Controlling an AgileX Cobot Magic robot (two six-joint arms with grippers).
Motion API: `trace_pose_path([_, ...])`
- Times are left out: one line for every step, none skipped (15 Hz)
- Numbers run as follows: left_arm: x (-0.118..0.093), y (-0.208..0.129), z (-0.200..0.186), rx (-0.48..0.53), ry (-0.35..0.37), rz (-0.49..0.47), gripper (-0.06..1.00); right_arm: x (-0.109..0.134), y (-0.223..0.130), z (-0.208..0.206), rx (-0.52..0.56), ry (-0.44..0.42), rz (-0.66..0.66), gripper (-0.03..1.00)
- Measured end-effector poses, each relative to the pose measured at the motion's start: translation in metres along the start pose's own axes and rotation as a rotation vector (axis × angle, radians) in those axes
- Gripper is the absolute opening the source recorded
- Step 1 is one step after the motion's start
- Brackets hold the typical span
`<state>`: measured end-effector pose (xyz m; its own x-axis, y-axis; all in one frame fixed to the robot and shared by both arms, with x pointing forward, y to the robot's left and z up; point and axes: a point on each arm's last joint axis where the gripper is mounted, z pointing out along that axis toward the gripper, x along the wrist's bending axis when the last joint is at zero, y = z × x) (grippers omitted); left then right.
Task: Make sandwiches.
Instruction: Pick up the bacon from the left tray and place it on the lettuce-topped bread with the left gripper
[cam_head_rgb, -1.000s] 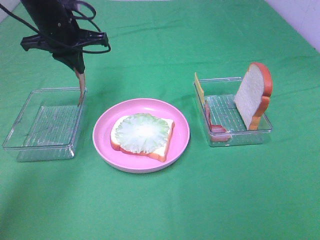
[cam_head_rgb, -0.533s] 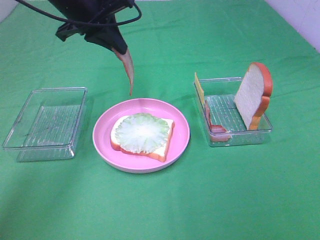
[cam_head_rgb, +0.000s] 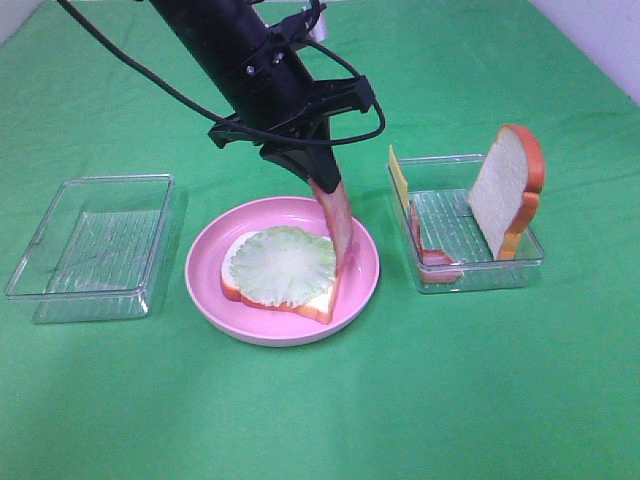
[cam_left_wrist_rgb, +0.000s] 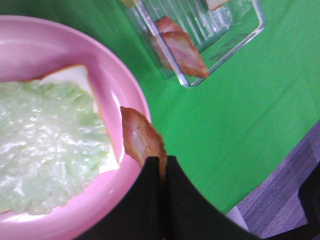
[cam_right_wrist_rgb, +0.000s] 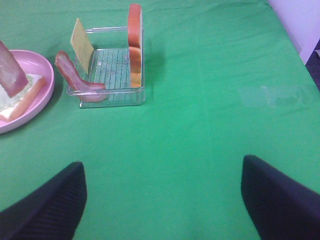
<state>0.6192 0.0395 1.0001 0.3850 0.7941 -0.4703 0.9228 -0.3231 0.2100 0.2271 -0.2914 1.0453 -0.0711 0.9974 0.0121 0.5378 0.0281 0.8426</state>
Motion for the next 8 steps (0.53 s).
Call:
trace_pose_path([0.006,-0.001,0.000,0.010,0.059,-0.018,0.00,0.000,0.000,0.000,0.000,0.000,0.000,0.79])
trace_pose_path([0.008,-0.001,0.000,0.015,0.086,-0.028,0.00,0.000,0.000,0.000,0.000,0.000,0.000,0.79])
trace_pose_path([0.012,-0.002,0.002,0.025,0.125,-0.038,0.00,0.000,0.000,0.000,0.000,0.000,0.000,0.79])
trace_pose_path([0.015,-0.002,0.003,0.032,0.145,-0.050,0.00,0.000,0.000,0.000,0.000,0.000,0.000,0.79])
trace_pose_path([0.016,-0.002,0.005,0.036,0.148,-0.057,0.00,0.000,0.000,0.000,0.000,0.000,0.000,0.79])
trace_pose_path([0.018,-0.002,0.008,0.042,0.151,-0.062,0.00,0.000,0.000,0.000,0.000,0.000,0.000,0.79])
trace_pose_path([0.020,-0.004,0.014,0.071,0.145,-0.088,0.00,0.000,0.000,0.000,0.000,0.000,0.000,0.79])
trace_pose_path([0.017,-0.005,0.013,0.080,0.121,-0.104,0.00,0.000,0.000,0.000,0.000,0.000,0.000,0.79])
